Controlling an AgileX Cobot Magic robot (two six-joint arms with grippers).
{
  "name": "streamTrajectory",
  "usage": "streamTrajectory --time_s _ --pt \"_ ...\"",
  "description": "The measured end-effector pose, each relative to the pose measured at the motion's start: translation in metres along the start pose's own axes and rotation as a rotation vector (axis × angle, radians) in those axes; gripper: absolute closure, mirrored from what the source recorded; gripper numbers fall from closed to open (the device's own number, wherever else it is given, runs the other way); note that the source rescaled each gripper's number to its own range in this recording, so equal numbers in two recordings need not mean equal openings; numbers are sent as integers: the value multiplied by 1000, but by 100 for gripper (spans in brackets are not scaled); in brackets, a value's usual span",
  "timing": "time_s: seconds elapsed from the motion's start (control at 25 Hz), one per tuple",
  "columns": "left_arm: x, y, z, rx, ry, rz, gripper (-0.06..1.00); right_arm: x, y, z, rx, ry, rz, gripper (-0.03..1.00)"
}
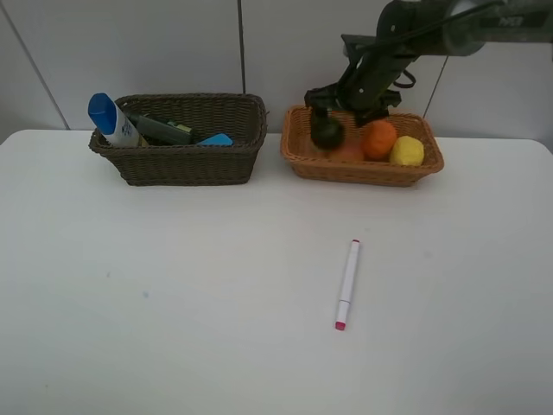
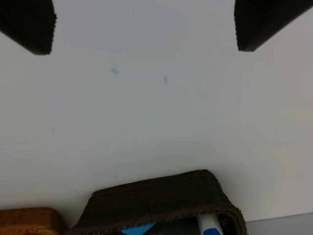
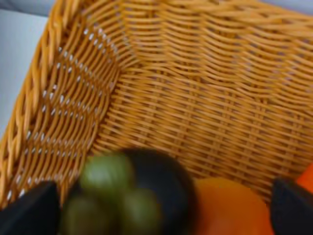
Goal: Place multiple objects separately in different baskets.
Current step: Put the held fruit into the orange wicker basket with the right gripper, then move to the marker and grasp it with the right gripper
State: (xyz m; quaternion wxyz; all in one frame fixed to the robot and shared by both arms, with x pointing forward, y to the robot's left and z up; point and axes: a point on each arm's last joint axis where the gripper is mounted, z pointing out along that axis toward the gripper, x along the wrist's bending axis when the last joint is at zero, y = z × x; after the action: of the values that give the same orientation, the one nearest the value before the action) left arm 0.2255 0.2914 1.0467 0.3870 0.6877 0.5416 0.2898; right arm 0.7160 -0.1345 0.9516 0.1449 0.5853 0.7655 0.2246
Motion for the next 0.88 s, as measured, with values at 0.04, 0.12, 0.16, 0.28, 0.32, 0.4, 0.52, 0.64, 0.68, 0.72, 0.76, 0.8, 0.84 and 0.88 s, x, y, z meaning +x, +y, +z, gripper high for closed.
streamTrajectory --time_s 0.04,0.12,0.16,0.28,0.32,0.4,0.52,0.64,0.68,0.72,0.76,0.8,0.84,0.88 --pt "0 0 0 0 0 0 11 0 0 0 2 0 0 0" --pt "0 0 0 0 0 0 11 0 -2 0 20 -2 -1 -2" --pt "0 0 0 0 0 0 11 0 -2 -1 32 -4 -2 -2" --pt "0 0 0 0 0 0 11 0 -6 -12 101 -8 -3 -3" --pt "0 0 0 0 0 0 11 0 -6 -19 119 -8 -2 -3" --pt "0 0 0 0 0 0 11 2 -7 -38 169 3 7 -3" --pt "0 0 0 0 0 0 11 8 -11 -67 263 14 16 -3" --pt "0 0 0 0 0 0 11 10 -16 -80 334 15 46 -3" --pt "0 0 0 0 0 0 11 10 -18 -80 344 17 52 -3" --pt "0 0 0 0 0 0 11 10 -20 -79 354 17 57 -3" --pt "0 0 0 0 0 0 11 10 -22 -78 365 16 61 -3" --pt "0 0 0 0 0 0 11 10 -25 -78 377 18 67 -3" --pt "0 0 0 0 0 0 11 10 -30 -78 391 22 70 -3" --pt "0 0 0 0 0 0 11 10 -35 -78 410 23 73 -3"
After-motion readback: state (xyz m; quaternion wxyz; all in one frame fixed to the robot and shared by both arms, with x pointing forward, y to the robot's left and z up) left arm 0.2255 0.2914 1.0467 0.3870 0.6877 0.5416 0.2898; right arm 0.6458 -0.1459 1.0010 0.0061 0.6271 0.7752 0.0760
